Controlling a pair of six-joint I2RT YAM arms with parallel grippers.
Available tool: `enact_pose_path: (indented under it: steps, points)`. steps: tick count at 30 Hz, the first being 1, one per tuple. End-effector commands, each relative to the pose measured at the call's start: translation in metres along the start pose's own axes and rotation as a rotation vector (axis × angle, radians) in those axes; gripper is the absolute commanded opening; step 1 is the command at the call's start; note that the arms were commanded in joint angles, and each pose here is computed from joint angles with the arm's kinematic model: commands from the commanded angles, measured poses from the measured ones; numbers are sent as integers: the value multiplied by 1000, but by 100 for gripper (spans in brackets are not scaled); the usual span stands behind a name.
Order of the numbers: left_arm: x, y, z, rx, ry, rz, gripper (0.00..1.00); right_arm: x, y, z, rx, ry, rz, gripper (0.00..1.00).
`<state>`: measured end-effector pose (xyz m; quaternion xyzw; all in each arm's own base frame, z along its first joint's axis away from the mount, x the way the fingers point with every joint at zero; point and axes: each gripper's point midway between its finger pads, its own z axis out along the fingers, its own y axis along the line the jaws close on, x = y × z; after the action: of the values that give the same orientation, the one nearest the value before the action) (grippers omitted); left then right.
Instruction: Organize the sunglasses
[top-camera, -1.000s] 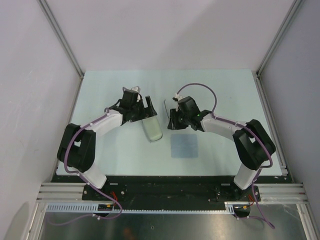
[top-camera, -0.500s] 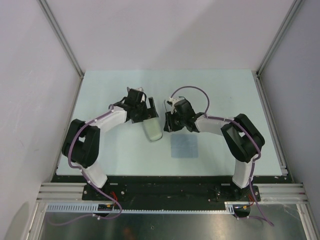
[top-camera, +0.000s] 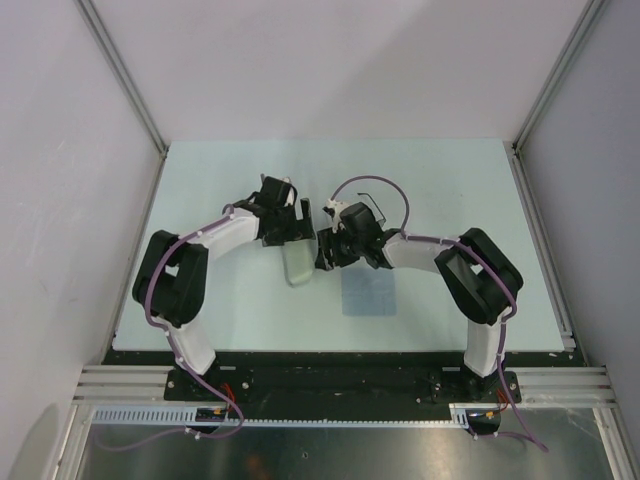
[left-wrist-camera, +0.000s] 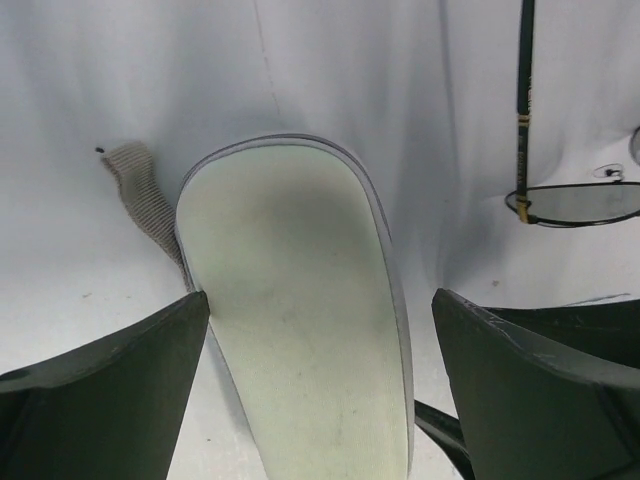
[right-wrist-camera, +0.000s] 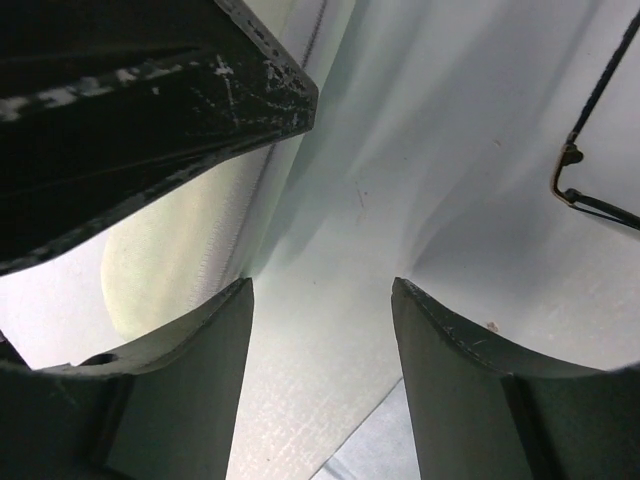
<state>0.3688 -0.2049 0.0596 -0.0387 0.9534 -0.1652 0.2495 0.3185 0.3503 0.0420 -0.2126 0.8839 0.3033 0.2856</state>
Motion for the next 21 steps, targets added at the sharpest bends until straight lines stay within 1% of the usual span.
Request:
enact_pose_path:
  steps: [1, 4, 8, 11, 14, 21]
  points:
    - [9, 3, 4, -42, 28, 41, 100, -30, 23, -3, -52, -84, -23, 63]
    - [6, 6, -2, -60, 12, 63, 100, -32, 16, -6, -16, -89, -16, 64]
    - [5, 5, -5, -60, 9, 83, 100, -33, 13, -6, -9, -94, -5, 65]
    - [5, 11, -5, -95, 5, 88, 97, -32, 13, -4, -14, -88, 7, 65]
    - [8, 14, -7, -110, 9, 90, 96, -32, 10, -6, -4, -85, 18, 64]
    - [-1, 13, -23, -111, -36, 91, 96, -44, 0, -17, 19, -112, 53, 64]
